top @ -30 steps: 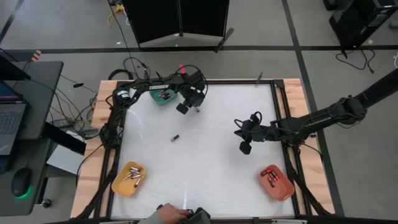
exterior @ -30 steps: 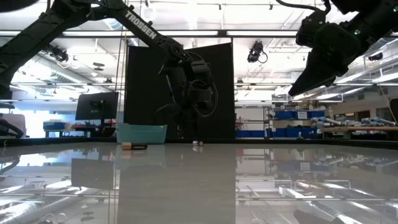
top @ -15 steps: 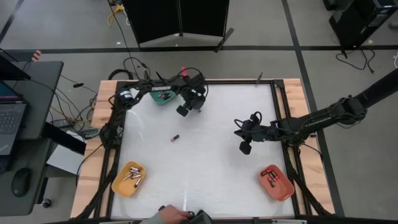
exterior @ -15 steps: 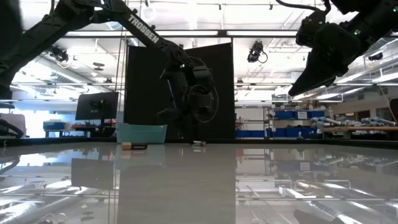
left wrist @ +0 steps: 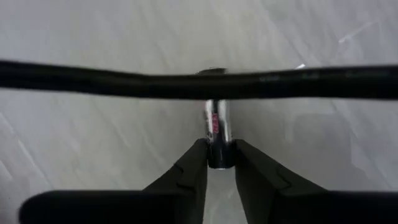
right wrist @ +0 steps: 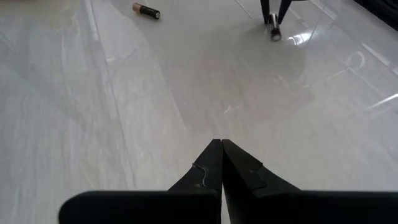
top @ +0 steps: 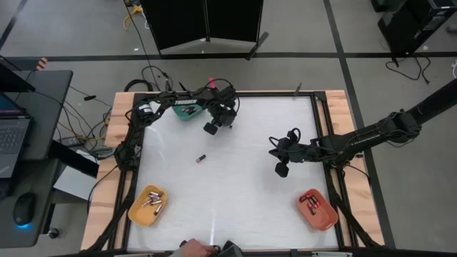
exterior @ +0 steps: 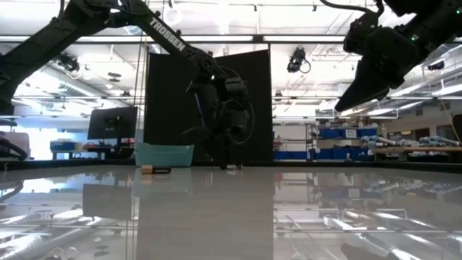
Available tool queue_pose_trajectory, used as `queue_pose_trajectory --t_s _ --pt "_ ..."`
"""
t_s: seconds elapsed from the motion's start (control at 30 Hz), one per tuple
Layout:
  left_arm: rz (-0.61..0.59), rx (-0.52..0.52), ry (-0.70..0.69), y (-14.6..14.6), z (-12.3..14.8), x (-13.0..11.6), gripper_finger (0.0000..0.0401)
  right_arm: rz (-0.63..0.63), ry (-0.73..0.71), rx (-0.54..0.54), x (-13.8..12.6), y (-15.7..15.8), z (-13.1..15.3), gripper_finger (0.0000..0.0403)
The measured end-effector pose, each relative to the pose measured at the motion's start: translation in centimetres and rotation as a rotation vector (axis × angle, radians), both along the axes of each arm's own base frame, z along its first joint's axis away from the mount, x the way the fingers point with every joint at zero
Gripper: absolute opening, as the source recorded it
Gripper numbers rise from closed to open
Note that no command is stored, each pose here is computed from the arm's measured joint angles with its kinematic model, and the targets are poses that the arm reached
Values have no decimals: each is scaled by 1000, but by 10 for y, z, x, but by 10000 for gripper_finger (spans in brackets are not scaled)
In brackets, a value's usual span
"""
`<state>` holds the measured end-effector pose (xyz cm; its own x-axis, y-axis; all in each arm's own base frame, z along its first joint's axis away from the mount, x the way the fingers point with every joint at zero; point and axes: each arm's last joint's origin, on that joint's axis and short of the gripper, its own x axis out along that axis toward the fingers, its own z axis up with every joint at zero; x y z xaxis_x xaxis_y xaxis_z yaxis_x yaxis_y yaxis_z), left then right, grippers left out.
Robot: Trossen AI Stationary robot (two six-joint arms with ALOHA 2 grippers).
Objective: Sort batteries
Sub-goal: Put the silver battery into the yellow bin
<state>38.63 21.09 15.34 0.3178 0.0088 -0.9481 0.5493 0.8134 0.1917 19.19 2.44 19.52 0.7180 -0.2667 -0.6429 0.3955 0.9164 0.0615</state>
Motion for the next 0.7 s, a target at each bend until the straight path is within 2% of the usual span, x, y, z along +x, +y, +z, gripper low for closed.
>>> queue_pose_trajectory --t_s 0.17,0.4,0.53,0.7 --pt "54 3 13 0 0 -1 44 0 0 0 0 0 0 12" --pt "139 42 100 -3 7 -8 44 0 0 0 0 0 0 12" --pt "165 43 91 -13 27 -11 44 0 0 0 0 0 0 12" --pt "168 26 68 -40 60 -15 44 7 2 -7 0 0 0 12"
